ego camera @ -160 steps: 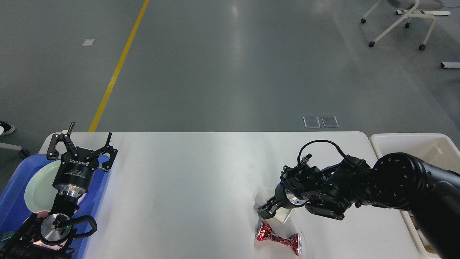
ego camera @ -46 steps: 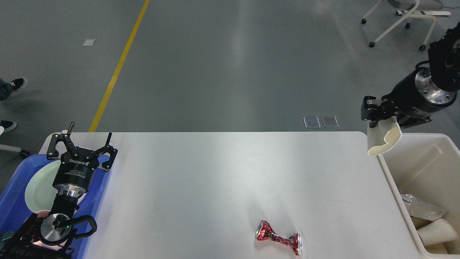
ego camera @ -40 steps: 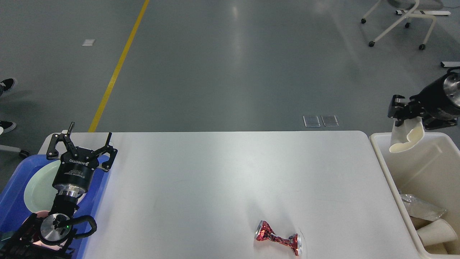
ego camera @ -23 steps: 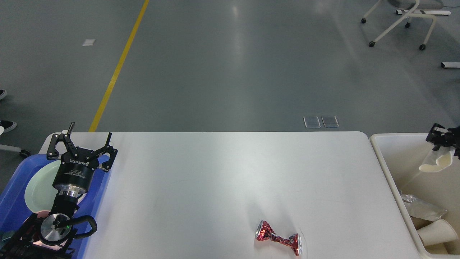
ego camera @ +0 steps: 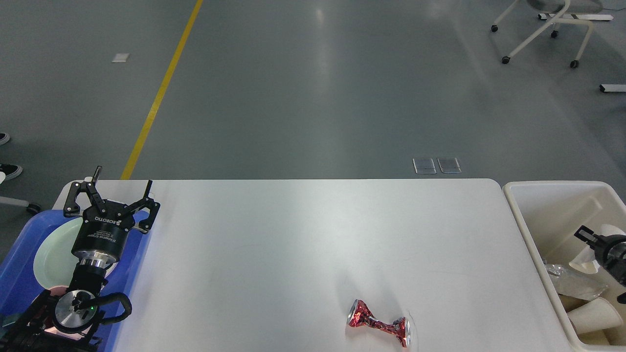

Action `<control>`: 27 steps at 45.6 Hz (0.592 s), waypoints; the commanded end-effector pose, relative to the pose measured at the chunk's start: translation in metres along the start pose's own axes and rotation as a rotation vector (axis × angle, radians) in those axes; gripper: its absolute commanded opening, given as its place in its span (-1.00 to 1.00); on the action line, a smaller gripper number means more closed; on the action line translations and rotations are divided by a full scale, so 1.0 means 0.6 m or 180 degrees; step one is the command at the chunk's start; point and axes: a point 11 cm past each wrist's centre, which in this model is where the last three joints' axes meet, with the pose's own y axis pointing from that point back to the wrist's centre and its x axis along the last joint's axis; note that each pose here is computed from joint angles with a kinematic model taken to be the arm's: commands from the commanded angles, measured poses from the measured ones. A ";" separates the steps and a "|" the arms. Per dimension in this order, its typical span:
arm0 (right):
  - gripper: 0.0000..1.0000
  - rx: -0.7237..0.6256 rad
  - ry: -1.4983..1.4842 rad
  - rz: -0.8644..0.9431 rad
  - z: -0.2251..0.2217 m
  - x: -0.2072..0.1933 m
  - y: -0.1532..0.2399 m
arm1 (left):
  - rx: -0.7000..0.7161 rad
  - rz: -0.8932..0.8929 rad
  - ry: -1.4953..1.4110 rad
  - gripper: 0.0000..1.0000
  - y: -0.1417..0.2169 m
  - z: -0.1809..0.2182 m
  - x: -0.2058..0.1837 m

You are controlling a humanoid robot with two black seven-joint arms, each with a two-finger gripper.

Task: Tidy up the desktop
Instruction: 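Lower the white stick into the bin and release it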

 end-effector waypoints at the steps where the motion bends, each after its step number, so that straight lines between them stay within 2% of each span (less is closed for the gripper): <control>1: -1.00 -0.0124 0.0123 0.0214 0.017 -0.042 -0.005 | -0.0002 0.0000 0.0000 0.93 0.000 0.000 0.000; 27: -1.00 -0.0286 0.0194 0.0084 0.057 -0.128 -0.001 | 0.0003 0.0000 0.0000 0.93 0.000 0.000 0.000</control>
